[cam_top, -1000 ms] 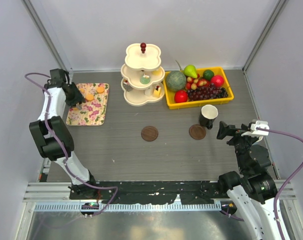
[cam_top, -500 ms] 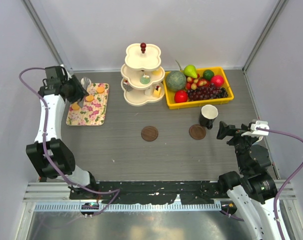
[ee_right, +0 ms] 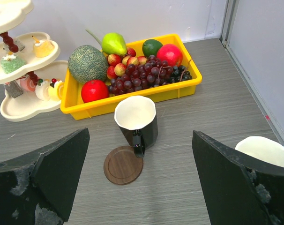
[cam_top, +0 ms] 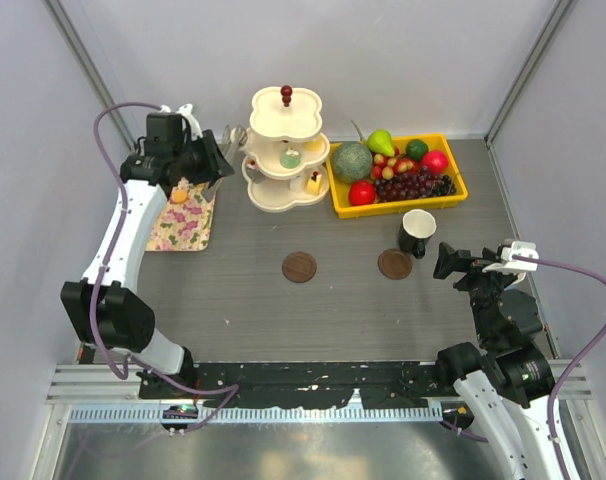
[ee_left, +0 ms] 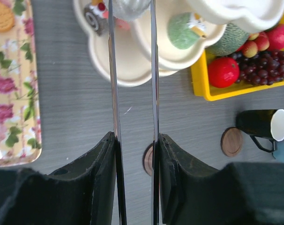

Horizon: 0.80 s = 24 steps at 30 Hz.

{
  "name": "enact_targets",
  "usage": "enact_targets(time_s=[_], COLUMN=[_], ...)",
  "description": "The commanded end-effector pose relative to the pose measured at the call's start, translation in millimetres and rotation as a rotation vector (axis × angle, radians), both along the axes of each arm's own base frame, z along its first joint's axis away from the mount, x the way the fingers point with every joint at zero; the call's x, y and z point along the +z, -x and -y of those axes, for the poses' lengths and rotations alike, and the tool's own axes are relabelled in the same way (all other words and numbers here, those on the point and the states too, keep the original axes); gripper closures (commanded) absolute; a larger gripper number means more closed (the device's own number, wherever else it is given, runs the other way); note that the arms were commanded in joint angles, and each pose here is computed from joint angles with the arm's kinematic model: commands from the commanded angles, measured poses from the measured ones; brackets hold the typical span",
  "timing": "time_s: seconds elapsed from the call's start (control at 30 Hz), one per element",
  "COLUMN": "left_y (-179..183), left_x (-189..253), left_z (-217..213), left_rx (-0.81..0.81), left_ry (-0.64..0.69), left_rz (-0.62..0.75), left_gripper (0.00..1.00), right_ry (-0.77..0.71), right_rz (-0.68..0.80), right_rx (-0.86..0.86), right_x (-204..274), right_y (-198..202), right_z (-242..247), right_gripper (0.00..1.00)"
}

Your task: Serve the afternoon tea

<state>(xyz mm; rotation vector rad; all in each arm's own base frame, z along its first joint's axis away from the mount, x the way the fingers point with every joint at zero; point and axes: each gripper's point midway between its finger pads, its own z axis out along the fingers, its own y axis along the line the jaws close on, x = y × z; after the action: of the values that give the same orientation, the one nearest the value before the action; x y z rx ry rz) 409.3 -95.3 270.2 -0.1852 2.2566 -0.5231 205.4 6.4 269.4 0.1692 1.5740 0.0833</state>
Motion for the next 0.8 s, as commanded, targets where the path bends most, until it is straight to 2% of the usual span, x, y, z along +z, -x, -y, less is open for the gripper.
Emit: enact_targets(time_s=[0.0, 0.33, 0.47, 0.63, 0.77], left_y=[-25, -42, -43, -45, -46], left_x=[29, 7, -3, -15, -22], left_z=[28, 66, 69, 67, 66], left_rx=[-0.059, -0.123, -0.122, -0.122, -0.119], left_ry=[0.031, 0.035, 0.016, -0.006, -0.017], left_rz=[0.108, 0.040, 0.018, -0.003, -0.017], left_gripper=[0.68, 0.67, 0.66, 0.60, 0.50], right_ry=[-0.009, -0.006, -0.003, -0.003, -0.003], right_rz=[0.042, 0.041, 0.038, 0.036, 0.036], right_rx=[-0.009, -0.018, -0.021, -0.018, -0.021], right_x=[11, 11, 10, 10, 10], right_y=[0, 0, -1, -1, -1], right_z=[2, 3, 4, 3, 4], right_gripper=[0.02, 0.02, 0.02, 0.02, 0.02])
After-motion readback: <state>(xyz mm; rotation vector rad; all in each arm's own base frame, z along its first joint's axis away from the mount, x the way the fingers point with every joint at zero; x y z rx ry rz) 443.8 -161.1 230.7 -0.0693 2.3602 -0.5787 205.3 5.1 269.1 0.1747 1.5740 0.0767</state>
